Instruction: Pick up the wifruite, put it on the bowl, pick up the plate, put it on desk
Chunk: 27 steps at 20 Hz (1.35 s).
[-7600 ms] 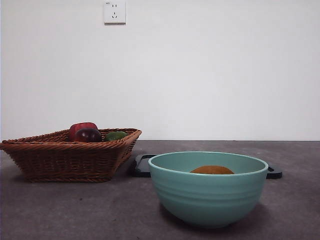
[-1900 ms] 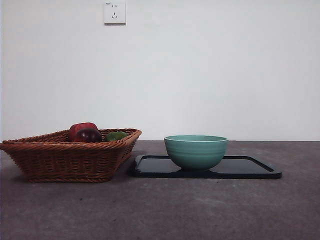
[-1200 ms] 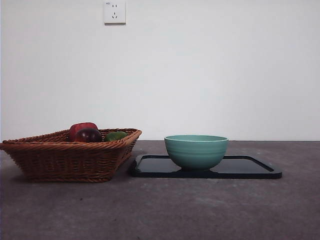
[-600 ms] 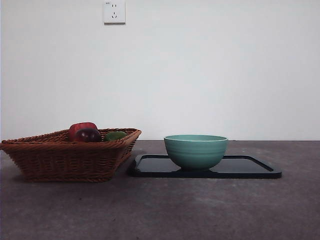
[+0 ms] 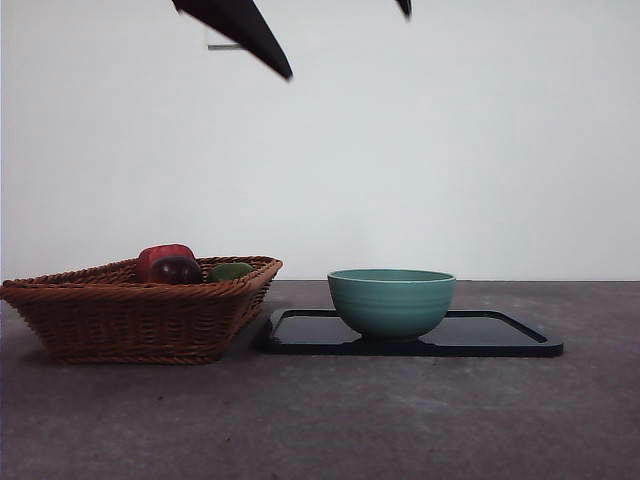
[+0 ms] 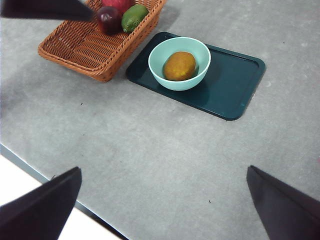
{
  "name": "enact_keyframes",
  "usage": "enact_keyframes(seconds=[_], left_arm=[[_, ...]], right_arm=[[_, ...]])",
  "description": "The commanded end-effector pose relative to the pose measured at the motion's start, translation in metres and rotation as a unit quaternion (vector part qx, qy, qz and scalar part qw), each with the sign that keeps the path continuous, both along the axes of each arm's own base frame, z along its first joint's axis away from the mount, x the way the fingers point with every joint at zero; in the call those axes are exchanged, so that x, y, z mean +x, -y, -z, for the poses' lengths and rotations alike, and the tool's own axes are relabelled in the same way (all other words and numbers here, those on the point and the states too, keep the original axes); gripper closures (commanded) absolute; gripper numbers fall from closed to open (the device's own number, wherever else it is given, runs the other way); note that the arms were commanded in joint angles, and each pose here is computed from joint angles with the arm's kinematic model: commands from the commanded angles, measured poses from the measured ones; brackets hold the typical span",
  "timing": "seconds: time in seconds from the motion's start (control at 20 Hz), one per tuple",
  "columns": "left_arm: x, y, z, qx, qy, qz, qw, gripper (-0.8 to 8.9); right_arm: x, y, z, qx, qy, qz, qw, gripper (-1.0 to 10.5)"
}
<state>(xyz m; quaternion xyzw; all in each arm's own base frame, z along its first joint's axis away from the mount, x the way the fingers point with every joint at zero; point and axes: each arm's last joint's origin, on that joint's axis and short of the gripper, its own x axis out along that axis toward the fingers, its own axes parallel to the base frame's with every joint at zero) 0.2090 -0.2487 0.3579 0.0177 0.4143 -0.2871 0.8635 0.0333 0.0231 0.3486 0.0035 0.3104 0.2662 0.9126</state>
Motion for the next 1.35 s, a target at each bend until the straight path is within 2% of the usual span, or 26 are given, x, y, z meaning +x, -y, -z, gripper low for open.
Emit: enact_keyframes(seconds=[0.05,0.4,0.65,0.8,1.35], left_arm=[[0.022,0.018,0.006,0.021,-0.008,0.003,1.000,2.57],[0.087,0.055,0.033,0.086,-0.043,-0.002,0.995,2.57],[0.124,0.080,0.056,0.095,-0.056,-0.007,0.994,2.67],[0.137,0.087,0.072,0.109,-0.057,0.009,0.992,3.46],[0.157,0.092,0.124,0.125,-0.109,0.012,0.986,3.46]], right_arm=[[0.000,0.000,-0.003,0.008,0.005,0.000,1.000,3.8],[0.000,0.000,-0.003,0.008,0.005,0.000,1.000,3.8],[0.000,0.000,-0.003,0.008,0.005,0.000,1.000,3.8],[0.000,0.000,-0.003,0.008,0.003,-0.001,1.000,3.8],[0.000,0.000,-0.003,0.007,0.002,-0.001,1.000,3.8]])
